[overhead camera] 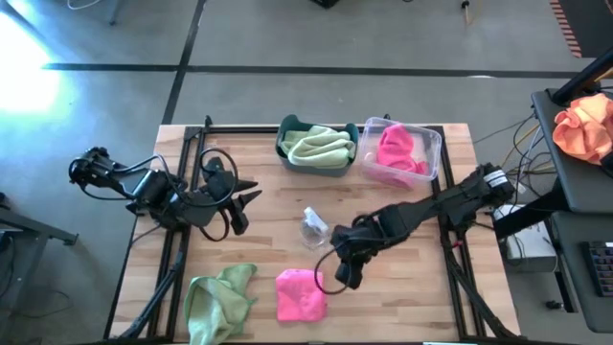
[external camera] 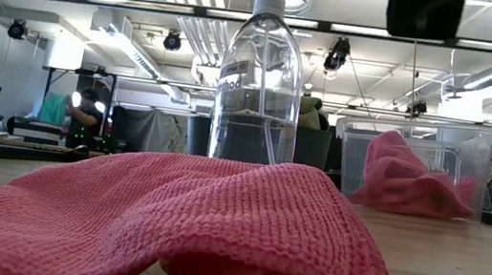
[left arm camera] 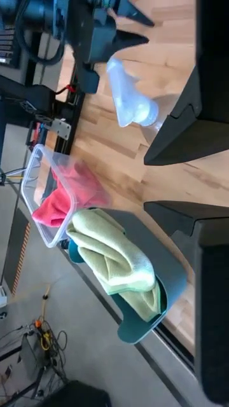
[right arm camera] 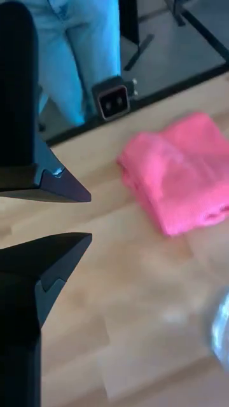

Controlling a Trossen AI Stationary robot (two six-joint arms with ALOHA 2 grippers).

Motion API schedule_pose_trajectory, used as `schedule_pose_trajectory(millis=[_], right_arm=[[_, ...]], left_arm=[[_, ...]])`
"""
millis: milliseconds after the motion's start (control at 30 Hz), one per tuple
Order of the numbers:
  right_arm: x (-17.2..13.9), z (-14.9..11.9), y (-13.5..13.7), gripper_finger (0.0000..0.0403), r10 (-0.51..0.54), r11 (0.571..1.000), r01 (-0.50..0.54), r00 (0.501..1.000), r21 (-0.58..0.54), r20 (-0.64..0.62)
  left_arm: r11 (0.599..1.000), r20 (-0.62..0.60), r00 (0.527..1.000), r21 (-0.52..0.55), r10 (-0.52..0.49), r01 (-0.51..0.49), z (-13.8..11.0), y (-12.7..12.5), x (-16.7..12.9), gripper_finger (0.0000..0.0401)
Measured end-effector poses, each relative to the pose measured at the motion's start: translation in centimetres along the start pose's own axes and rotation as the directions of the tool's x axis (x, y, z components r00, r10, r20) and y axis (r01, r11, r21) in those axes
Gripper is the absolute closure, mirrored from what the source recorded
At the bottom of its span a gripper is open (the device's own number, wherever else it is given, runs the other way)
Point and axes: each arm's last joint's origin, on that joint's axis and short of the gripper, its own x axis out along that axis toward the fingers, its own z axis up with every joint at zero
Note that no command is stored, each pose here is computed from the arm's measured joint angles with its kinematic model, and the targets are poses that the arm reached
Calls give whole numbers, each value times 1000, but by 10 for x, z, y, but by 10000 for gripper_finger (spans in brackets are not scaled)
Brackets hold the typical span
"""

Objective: Sort microfiber towel by color & place in baskets
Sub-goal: Put the right pink microfiber cloth into the transparent bin

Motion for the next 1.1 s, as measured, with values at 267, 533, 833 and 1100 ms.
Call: schedule_pose_trajectory(millis=[267,533,833,1100], right_arm=[[12,-18,36,323,146,989,-145,988,-20,58],[50,-31,47,323,80,997,-78,995,-28,57],[99,-30,53,323,47,995,-33,988,-96,146],[120,-30,48,323,-15,998,25,985,-53,174]], left_arm=[[998,-21,999,-50,-41,40,0,-1,0,315],[994,-35,995,-52,-93,91,-4,-8,-5,315],[990,-48,989,-35,-141,140,-10,-16,-15,315],[989,-69,987,-5,-146,146,-13,-15,-18,315]])
